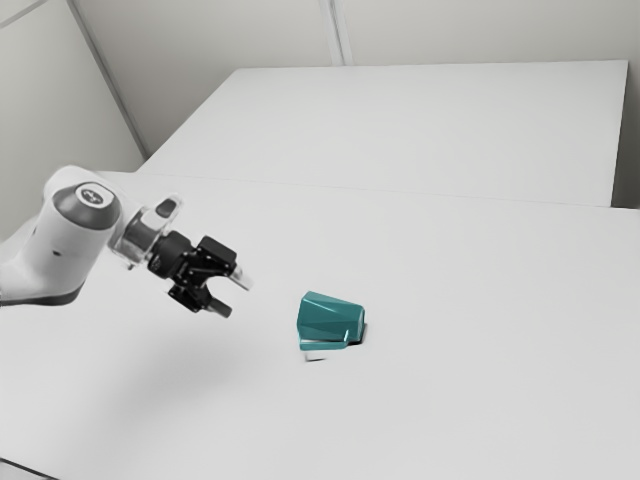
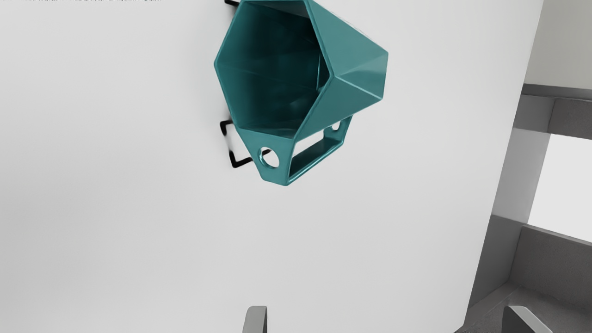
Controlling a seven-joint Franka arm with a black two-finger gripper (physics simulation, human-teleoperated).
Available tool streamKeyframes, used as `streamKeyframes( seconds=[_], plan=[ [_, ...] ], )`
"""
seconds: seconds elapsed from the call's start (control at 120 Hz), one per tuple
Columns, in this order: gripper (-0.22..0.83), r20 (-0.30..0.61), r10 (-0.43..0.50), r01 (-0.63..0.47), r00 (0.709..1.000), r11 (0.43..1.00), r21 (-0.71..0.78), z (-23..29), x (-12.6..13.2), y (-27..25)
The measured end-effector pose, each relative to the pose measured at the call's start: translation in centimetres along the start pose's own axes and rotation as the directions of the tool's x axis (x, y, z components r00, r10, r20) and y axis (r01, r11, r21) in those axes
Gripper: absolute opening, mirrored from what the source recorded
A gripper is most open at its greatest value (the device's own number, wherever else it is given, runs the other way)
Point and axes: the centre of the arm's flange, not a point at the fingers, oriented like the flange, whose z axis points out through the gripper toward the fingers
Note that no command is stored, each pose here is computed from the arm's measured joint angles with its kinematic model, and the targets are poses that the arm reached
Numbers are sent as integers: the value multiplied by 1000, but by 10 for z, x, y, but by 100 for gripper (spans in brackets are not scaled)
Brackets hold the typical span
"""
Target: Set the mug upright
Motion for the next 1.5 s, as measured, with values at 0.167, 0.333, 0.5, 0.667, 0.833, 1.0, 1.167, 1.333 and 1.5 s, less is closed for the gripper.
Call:
streamKeyframes(
  seconds=[0.167, 0.333, 0.5, 0.667, 0.833, 1.0, 1.167, 1.333, 1.5],
  plan=[
    [55, 8, -2, 2, 1000, 1000, -3, 27, 15, -19],
    [54, -7, 33, -33, 999, 999, 16, 39, 34, -26],
    [54, -13, 53, -53, 999, 999, 9, 54, 50, -32],
    [54, -19, 104, -104, 994, 995, 5, 64, 67, -23],
    [53, -21, 123, -123, 992, 992, -25, 79, 70, -20],
    [53, -30, 130, -132, 991, 990, -51, 88, 71, -21],
    [52, -38, 143, -146, 989, 987, -68, 95, 76, -21],
    [50, -51, 149, -153, 988, 983, -103, 102, 76, -17],
    [49, -67, 150, -158, 986, 977, -144, 103, 76, -15]
  ],
)
